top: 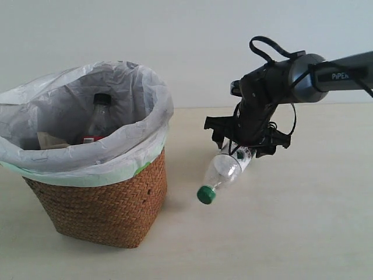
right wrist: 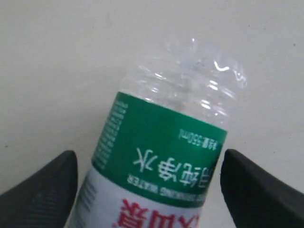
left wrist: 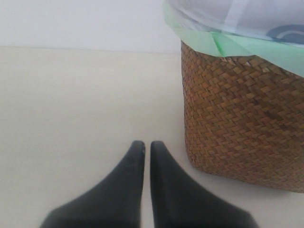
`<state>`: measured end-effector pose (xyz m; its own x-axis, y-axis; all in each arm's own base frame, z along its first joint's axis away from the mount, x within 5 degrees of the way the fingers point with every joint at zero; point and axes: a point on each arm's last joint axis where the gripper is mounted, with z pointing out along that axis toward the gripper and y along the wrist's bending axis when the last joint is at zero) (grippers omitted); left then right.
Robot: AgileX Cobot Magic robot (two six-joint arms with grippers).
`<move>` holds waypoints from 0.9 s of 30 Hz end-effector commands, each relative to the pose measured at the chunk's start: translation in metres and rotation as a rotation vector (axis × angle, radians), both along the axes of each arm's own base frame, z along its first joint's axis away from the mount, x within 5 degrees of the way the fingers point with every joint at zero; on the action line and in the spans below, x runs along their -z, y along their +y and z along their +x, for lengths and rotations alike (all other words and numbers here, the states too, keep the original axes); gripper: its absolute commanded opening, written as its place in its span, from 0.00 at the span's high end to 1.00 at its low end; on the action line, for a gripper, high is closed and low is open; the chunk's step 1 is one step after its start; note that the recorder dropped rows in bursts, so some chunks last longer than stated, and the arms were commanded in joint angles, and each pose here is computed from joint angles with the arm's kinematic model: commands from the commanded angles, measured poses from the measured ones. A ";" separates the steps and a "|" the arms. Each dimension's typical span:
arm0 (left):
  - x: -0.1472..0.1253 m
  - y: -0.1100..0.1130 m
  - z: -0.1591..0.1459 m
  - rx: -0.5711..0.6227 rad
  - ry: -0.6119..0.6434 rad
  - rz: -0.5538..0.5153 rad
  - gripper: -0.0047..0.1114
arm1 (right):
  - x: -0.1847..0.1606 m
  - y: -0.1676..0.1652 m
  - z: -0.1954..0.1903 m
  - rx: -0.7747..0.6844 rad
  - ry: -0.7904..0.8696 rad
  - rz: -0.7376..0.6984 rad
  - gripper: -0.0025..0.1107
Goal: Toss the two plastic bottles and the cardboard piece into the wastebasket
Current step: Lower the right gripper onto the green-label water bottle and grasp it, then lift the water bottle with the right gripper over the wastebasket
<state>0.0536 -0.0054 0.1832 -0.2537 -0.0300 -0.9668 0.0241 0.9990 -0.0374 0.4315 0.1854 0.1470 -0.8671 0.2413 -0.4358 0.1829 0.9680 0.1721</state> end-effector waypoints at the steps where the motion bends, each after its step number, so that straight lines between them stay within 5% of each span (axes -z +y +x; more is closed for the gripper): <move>1: 0.001 0.000 0.000 -0.002 0.002 0.007 0.93 | 0.006 -0.002 -0.001 -0.001 0.023 -0.029 0.33; 5: 0.001 0.000 0.000 -0.002 0.002 0.007 0.93 | 0.008 -0.005 -0.004 -0.029 0.062 -0.076 0.37; 15: 0.001 0.000 0.000 -0.002 0.002 0.007 0.93 | 0.031 -0.009 -0.010 -0.118 0.180 -0.178 0.97; 21: 0.001 0.000 0.000 -0.002 0.002 0.007 0.93 | 0.019 -0.009 -0.009 -0.154 0.140 -0.174 0.98; 27: 0.001 0.000 0.000 -0.002 0.002 0.007 0.93 | -0.041 -0.007 -0.005 -0.205 -0.076 -0.126 0.98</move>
